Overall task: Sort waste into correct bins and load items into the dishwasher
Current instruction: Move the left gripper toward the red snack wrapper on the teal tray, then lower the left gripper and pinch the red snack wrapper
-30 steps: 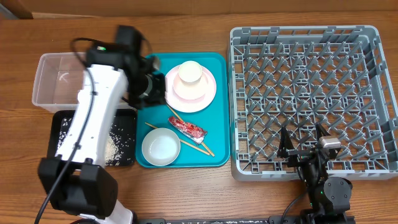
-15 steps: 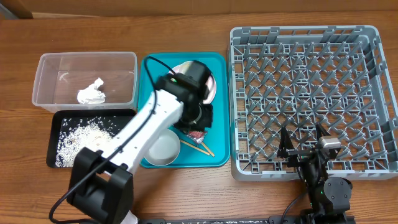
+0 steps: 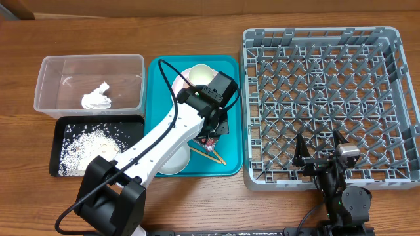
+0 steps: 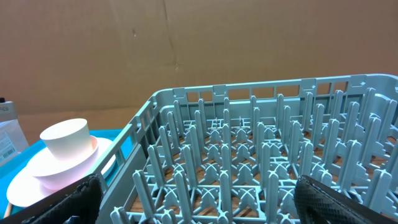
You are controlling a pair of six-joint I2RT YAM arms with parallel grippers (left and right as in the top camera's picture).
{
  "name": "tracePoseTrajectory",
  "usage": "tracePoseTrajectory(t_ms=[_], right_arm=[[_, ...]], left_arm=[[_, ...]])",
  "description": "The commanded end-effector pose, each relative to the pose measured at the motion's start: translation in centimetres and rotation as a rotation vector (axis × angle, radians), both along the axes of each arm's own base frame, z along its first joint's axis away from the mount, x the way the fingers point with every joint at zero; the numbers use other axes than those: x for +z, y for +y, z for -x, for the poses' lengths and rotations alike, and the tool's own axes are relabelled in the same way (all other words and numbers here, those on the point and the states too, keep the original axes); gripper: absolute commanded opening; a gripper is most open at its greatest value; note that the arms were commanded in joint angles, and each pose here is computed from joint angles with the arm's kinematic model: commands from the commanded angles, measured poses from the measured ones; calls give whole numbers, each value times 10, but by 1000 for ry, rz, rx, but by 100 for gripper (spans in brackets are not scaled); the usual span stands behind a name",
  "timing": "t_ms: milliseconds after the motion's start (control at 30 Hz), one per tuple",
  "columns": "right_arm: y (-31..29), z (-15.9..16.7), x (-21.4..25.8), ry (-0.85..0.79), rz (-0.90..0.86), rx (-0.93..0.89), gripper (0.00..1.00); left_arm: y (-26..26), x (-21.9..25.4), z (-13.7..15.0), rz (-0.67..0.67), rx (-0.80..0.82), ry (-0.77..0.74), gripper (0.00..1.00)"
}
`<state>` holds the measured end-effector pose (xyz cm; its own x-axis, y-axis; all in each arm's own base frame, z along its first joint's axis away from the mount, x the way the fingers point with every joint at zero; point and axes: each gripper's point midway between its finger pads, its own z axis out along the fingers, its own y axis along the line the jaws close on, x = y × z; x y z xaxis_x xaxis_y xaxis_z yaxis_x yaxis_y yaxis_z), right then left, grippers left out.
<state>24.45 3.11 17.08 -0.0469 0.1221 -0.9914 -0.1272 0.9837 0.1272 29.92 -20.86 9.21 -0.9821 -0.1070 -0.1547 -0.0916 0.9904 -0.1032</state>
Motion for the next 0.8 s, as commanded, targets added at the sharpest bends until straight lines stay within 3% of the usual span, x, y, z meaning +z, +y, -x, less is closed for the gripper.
tracePoseTrajectory(t_ms=[0, 300, 600, 767], right_arm=[[0, 0, -1, -4, -7, -1, 100], [0, 0, -1, -4, -7, -1, 100], [0, 0, -1, -4, -7, 0, 100], [0, 0, -1, -4, -7, -1, 100]], left_arm=[[7, -4, -2, -25, 89, -11, 10], [16, -17, -1, -73, 156, 1, 28], [19, -53, 4, -135, 193, 84, 33], [18, -66, 3, -145, 192, 99, 46]])
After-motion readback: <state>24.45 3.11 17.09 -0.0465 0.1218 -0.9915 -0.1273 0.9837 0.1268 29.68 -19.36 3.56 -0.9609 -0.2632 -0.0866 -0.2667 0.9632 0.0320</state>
